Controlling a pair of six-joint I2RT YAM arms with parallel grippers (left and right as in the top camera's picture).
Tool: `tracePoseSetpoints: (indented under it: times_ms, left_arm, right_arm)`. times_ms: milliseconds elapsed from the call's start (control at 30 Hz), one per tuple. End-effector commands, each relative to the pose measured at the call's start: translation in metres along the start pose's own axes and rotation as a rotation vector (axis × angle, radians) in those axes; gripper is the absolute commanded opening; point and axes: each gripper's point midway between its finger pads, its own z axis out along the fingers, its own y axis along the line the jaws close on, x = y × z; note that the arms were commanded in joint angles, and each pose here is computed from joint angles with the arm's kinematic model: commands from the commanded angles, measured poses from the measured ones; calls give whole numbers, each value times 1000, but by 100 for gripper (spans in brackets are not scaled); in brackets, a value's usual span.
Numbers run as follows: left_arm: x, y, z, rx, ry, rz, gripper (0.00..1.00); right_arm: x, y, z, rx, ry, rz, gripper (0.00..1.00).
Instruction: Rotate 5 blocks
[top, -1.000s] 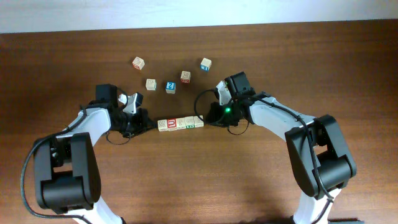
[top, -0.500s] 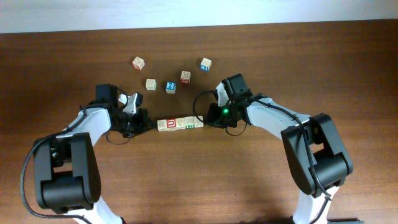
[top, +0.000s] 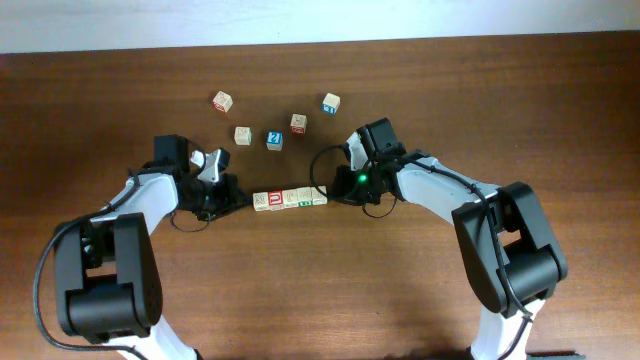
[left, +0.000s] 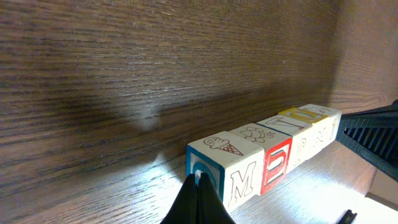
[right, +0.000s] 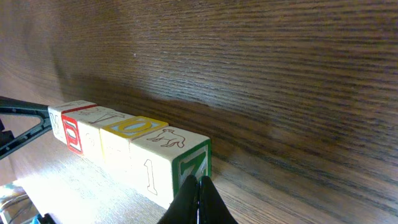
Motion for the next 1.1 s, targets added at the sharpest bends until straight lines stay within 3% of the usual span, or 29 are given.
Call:
tracePoseSetpoints:
  times_ms: [0,1067]
  left_arm:
    - [1,1,0,-3,-4,-6,0]
    - [6,-12,9,3,18,34,0]
  right_arm:
    - [7,-1,6,-3,23,6,4]
    - [13,10,9,-35,45,-37,4]
